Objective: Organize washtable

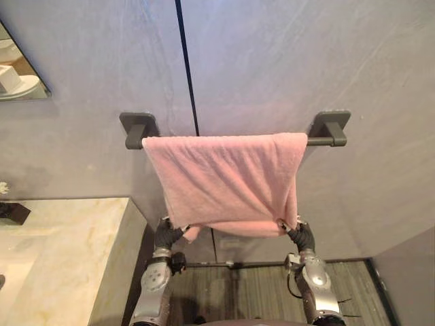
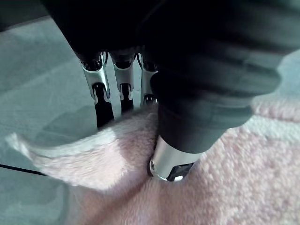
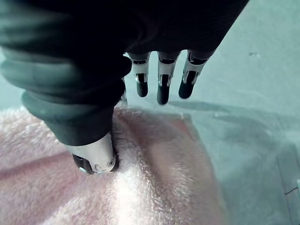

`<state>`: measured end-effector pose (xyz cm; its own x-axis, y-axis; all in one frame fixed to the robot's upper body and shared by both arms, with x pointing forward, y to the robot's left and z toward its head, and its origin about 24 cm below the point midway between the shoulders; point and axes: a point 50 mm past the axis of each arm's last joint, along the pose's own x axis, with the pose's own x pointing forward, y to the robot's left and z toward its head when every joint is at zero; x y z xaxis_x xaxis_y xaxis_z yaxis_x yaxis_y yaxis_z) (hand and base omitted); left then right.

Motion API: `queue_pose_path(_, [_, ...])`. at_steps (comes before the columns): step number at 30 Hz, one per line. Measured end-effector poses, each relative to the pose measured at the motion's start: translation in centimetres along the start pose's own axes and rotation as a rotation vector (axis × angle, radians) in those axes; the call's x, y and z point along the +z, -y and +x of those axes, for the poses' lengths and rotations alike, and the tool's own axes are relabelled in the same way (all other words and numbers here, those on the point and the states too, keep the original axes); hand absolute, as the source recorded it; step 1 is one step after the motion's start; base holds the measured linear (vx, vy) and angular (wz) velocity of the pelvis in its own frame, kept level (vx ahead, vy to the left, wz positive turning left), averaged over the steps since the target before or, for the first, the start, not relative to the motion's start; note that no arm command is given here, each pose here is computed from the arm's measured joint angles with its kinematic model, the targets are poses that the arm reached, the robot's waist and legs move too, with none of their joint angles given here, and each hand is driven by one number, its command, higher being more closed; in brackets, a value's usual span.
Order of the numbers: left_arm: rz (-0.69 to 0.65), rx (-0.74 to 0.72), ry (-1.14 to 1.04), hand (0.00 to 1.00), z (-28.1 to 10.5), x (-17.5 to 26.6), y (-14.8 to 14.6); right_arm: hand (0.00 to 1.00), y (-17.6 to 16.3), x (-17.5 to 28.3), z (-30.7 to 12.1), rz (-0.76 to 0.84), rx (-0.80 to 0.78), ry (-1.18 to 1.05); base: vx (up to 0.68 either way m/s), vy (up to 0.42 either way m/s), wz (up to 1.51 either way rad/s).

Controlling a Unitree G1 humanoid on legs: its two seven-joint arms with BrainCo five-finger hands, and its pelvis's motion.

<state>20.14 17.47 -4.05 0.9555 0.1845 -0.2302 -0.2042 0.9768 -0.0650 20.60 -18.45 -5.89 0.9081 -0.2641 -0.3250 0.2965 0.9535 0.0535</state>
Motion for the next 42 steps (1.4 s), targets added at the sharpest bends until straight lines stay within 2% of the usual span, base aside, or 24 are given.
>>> queue_pose_path(4, [-0.030, 0.111, -0.046, 0.00, -1.1, -1.0, -2.5, 0.00, 2.7, -1.1, -1.0, 0.022, -0.132, -0.043, -0.02, -0.008, 0.00])
queue_pose_path(9, [-0.054, 0.153, -0.069, 0.00, -1.9, -1.6, -3.4, 0.00, 4.3, -2.2, -2.1, 0.048, -0.214, -0.083, -0.06, -0.022, -0.02])
queue_pose_path(14, [-0.067, 0.206, 0.029, 0.00, -1.9, 0.6, -4.4, 0.00, 5.9, -1.4, -2.9, 0.070, -0.292, -0.041, -0.06, -0.013, 0.01])
queue_pose_path(19, [-0.089, 0.250, 0.269, 0.00, -1.9, 6.0, -5.2, 0.00, 7.9, 4.0, -2.8, 0.096, -0.387, 0.196, -0.01, -0.001, 0.01])
queue_pose_path(23, [-0.109, 0.249, 0.464, 0.00, -2.4, 10.1, -5.1, 0.00, 8.1, 7.9, -2.7, 0.121, -0.409, 0.363, 0.00, 0.000, 0.00])
queue_pose_path(29, [-0.171, 0.216, 0.875, 0.00, -4.7, 17.7, -4.5, 0.00, 7.7, 17.4, -5.0, 0.158, -0.397, 0.845, -0.03, -0.010, -0.02])
queue_pose_path(31, [-0.211, 0.153, 0.998, 0.00, -5.9, 19.8, -4.1, 0.00, 6.5, 20.7, -6.4, 0.164, -0.298, 1.038, -0.08, -0.012, -0.07])
queue_pose_path(33, [-0.244, 0.025, 1.091, 0.00, -6.6, 21.5, -3.1, 0.00, 4.9, 23.3, -7.6, 0.169, -0.153, 1.188, -0.06, -0.016, -0.05])
queue_pose_path(34, [-0.258, -0.094, 1.142, 0.00, -6.8, 22.5, -1.9, 0.00, 3.2, 24.8, -8.2, 0.176, -0.006, 1.271, -0.05, -0.016, -0.03])
queue_pose_path(35, [-0.259, -0.142, 1.152, 0.00, -6.9, 22.8, -1.4, 0.00, 2.5, 25.3, -8.4, 0.178, 0.049, 1.292, -0.05, -0.020, -0.02])
queue_pose_path(38, [-0.287, -0.494, 1.145, 0.00, -7.2, 23.4, 2.7, 0.00, -2.2, 26.9, -9.4, 0.212, 0.434, 1.360, -0.01, -0.005, -0.01])
queue_pose_path(39, [-0.285, -0.544, 1.136, 0.00, -7.2, 23.4, 3.3, 0.00, -2.9, 27.0, -9.6, 0.214, 0.494, 1.360, -0.01, -0.008, -0.05])
queue_pose_path(41, [-0.250, -0.769, 1.044, 0.00, -6.9, 22.4, 6.0, 0.00, -6.2, 26.9, -10.3, 0.203, 0.776, 1.323, 0.01, -0.006, -0.05])
queue_pose_path(42, [-0.235, -0.807, 1.020, 0.00, -6.8, 22.1, 6.5, 0.00, -6.8, 26.7, -10.5, 0.191, 0.828, 1.314, 0.02, -0.003, -0.05])
